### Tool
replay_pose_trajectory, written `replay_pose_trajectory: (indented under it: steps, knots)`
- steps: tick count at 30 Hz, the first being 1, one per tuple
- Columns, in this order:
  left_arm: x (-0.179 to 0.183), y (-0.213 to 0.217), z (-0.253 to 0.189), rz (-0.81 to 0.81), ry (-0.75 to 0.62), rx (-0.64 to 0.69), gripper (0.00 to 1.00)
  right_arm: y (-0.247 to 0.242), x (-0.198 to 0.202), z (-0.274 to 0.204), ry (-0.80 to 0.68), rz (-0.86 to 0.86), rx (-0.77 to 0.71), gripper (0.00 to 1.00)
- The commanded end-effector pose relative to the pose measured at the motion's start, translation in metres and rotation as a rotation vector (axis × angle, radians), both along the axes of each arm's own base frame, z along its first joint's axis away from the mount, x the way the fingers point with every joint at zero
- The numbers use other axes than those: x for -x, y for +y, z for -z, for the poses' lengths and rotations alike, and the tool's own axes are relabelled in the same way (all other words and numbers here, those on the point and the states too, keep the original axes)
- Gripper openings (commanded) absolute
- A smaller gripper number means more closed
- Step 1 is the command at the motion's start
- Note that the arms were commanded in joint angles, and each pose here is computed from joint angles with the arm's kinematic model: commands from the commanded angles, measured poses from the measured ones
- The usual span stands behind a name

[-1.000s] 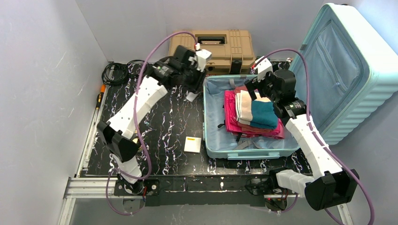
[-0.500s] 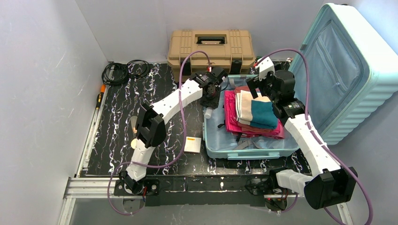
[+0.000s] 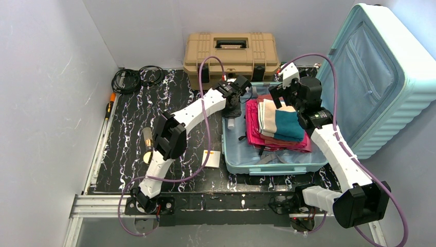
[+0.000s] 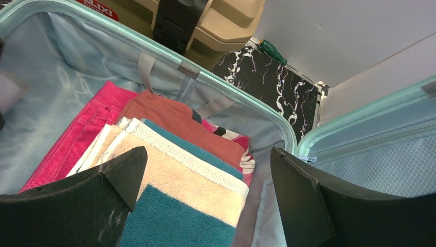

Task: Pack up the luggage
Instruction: Place the personal item in the luggage.

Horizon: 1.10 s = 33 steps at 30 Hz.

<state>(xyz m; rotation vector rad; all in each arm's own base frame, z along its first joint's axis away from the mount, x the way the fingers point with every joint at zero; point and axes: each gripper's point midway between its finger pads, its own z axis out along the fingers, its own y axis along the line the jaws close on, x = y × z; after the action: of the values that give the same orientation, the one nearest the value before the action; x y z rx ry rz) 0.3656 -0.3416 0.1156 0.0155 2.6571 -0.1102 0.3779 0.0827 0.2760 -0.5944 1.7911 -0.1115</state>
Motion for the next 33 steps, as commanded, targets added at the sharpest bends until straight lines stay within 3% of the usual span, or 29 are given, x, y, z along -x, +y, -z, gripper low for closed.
replay_pose_trajectory:
  steps: [1,3,5,6,16,20,26,30,33]
  knots:
    - [-0.008,0.013,0.014,-0.069,-0.031,-0.07,0.14,0.004,0.0,-0.013,-0.05,-0.012,-0.012,0.98]
    - [-0.009,0.014,0.019,-0.067,-0.03,-0.083,0.25,0.004,0.001,-0.013,-0.051,-0.013,-0.01,0.98]
    - [-0.009,0.013,0.021,-0.059,-0.029,-0.09,0.48,0.004,0.001,-0.013,-0.052,-0.015,-0.009,0.98]
    - [-0.009,0.013,0.022,-0.057,-0.029,-0.091,0.54,0.005,0.001,-0.012,-0.051,-0.018,-0.008,0.98]
    - [-0.011,0.01,-0.008,-0.024,-0.077,-0.042,0.91,0.006,0.001,-0.012,-0.053,-0.024,-0.004,0.98]
    - [-0.012,0.002,-0.051,0.044,-0.146,0.036,0.98,0.006,0.002,-0.011,-0.053,-0.025,-0.001,0.98]
    - [-0.006,0.013,-0.143,0.228,-0.362,0.108,0.98,0.008,0.002,-0.011,-0.055,-0.028,0.002,0.98]
    - [0.001,0.053,-0.194,0.322,-0.545,0.025,0.98,0.009,0.003,-0.012,-0.059,-0.031,0.0,0.98]
    - [0.006,0.105,-0.191,0.372,-0.524,-0.142,0.98,0.01,0.004,-0.012,-0.057,-0.035,-0.002,0.98]
